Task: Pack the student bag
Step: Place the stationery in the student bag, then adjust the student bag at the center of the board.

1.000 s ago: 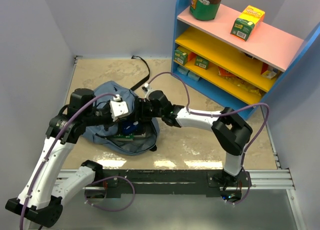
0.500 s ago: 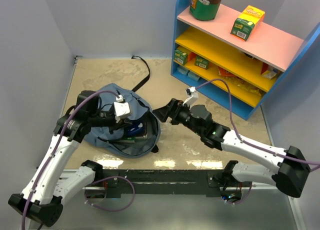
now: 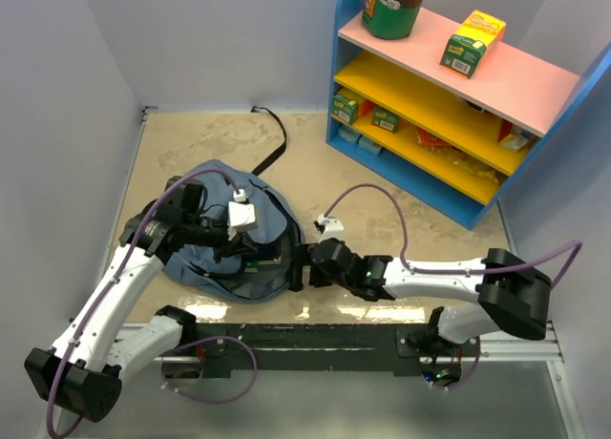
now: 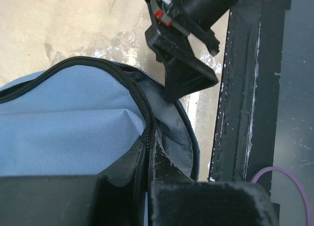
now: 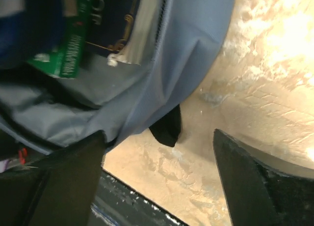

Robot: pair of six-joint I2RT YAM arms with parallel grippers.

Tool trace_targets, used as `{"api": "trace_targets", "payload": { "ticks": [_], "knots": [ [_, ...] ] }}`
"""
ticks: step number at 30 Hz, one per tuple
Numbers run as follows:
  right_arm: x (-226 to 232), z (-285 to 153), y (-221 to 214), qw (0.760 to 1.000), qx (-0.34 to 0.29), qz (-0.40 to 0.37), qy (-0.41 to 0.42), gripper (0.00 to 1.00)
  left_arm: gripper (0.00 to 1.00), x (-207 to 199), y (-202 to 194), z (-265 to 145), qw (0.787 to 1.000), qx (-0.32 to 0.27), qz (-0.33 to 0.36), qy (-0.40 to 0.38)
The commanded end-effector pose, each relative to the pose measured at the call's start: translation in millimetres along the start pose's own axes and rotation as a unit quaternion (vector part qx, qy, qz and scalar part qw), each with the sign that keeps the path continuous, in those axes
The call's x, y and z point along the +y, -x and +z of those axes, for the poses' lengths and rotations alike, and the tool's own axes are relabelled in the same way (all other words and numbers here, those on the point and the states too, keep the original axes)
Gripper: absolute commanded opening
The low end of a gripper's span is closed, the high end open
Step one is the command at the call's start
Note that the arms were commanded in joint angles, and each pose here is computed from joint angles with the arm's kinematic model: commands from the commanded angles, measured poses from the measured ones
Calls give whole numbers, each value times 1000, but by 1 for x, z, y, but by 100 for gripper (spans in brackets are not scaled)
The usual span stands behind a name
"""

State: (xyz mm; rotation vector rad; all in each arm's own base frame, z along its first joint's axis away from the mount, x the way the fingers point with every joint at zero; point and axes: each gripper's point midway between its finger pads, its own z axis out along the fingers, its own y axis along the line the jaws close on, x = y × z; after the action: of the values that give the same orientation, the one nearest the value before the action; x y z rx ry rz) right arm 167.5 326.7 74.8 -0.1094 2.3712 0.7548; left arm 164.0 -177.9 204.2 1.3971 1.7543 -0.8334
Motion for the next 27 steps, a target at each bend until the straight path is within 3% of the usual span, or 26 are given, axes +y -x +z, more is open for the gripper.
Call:
{"api": "trace_targets", "payload": {
  "ticks": [1, 3, 4, 5, 7, 13, 17, 19, 20, 21, 22, 23, 24, 26, 27],
  "knots": [
    [10, 11, 16, 999, -31, 31, -18, 84, 0, 6, 5, 6, 1000, -11, 24, -9],
    [13, 15, 16, 999, -29, 33, -22, 60, 0, 10, 5, 7, 1000, -10, 26, -2],
    [14, 15, 20, 999, -31, 31, -28, 25, 0, 13, 6, 8, 1000, -13, 28, 5],
    [14, 15, 25, 998, -38, 31, -33, 11, 0, 15, 5, 9, 1000, -12, 28, 7],
    [16, 15, 48, 997, -54, 20, -43, 0, 0, 20, 8, 11, 999, -18, 26, 13],
    [23, 0, 134, 994, -103, 23, -17, 0, 0, 34, 8, 21, 1000, -14, 20, 15],
    [24, 5, 129, 997, -81, 12, -10, 1, 0, 40, 5, 30, 1000, -9, 12, 17],
    [17, 12, 113, 998, -57, 10, -15, 10, 0, 41, 8, 32, 1000, -12, 7, 18],
    [15, 11, 109, 999, -51, 10, -14, 19, 7, 42, 9, 31, 1000, -11, 4, 22],
    [9, 11, 104, 999, -48, 4, -23, 44, 20, 43, 12, 30, 1000, -14, 4, 25],
    [6, 7, 103, 998, -51, 2, -27, 51, 33, 42, 15, 27, 1000, -14, -2, 27],
    [6, -5, 113, 997, -74, 0, -29, 58, 56, 40, 18, 25, 1000, -14, -2, 25],
    [-1, -12, 111, 996, -78, -10, -41, 73, 68, 37, 23, 21, 1000, -16, 1, 22],
    [0, -34, 123, 994, -104, -14, -38, 80, 94, 30, 39, 8, 1000, -21, 9, 20],
    [-5, -41, 128, 992, -113, -22, -50, 82, 99, 27, 48, 0, 999, -29, 20, 28]
  ]
}}
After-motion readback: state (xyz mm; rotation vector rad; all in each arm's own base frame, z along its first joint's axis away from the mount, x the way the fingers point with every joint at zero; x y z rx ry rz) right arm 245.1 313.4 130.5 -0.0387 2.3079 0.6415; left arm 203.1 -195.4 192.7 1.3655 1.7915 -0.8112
